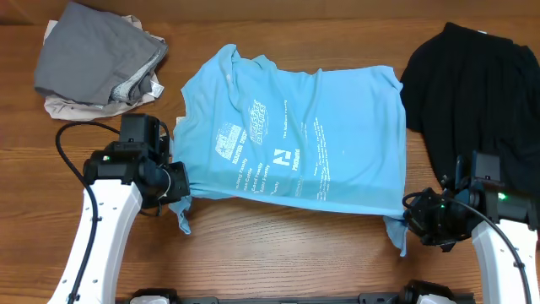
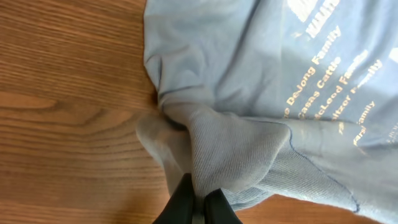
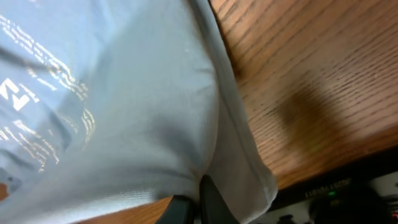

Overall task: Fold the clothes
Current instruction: 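Lower the shirt flat with both grippers holding its bottom corners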

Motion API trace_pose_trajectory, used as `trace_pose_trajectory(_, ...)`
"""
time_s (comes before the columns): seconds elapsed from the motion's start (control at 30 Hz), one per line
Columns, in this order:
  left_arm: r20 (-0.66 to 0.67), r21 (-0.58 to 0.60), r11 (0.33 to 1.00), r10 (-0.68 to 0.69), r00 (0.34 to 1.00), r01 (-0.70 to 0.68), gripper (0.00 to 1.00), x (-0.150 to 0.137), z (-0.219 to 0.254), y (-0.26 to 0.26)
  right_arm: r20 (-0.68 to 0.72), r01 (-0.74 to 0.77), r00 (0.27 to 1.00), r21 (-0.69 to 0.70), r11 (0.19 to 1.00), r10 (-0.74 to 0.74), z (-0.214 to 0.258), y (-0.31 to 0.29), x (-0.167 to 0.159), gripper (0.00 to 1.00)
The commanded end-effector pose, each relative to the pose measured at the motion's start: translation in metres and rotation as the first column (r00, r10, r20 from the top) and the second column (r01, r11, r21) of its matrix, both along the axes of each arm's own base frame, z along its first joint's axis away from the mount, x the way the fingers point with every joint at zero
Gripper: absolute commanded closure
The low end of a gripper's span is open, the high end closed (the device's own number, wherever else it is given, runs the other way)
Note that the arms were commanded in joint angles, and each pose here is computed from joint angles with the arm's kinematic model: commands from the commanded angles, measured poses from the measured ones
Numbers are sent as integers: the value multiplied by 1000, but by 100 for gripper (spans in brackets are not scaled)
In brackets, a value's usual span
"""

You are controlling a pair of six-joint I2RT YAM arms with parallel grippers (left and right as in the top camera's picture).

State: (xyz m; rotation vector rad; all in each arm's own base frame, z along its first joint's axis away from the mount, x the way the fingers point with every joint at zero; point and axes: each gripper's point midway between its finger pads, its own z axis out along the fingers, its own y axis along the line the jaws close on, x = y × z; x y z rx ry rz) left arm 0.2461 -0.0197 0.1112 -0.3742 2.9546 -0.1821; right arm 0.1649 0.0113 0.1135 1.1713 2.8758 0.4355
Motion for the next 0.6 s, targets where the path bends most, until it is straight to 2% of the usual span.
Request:
trace_pose_trajectory(0.0, -38, -17, 998, 60, 998, -60, 96, -11, -18, 1, -12, 59, 998, 4, 998, -59, -8, -1, -1, 96)
trace_pose_trajectory(0.27, -94, -38, 996, 77, 993, -81, 96, -30, -55, -3, -26, 86, 996, -7, 996, -87, -10, -3, -2, 96)
trace_pose_trajectory(0.43, -107, -38, 996, 77, 991, -81, 95, -35, -61, -3, -40, 86, 995, -6, 996, -87, -11, -3, -6, 96)
trace_pose_trajectory(0.47, -107, -38, 996, 77, 991, -81, 86, -35, -61, -3, -42, 86, 995, -5, 996, -87, -11, -2, -6, 95)
trace_pose_trajectory(0.53, -107, -37, 996, 77, 991, -81, 75, -35, -61, -3, -42, 86, 995, -4, 996, -86, -11, -2, -6, 82)
trace_pose_trajectory(0.57, -107, -37, 996, 76, 991, -81, 66, -35, -61, -3, -41, 86, 995, -1, 996, -86, -10, -2, -6, 79)
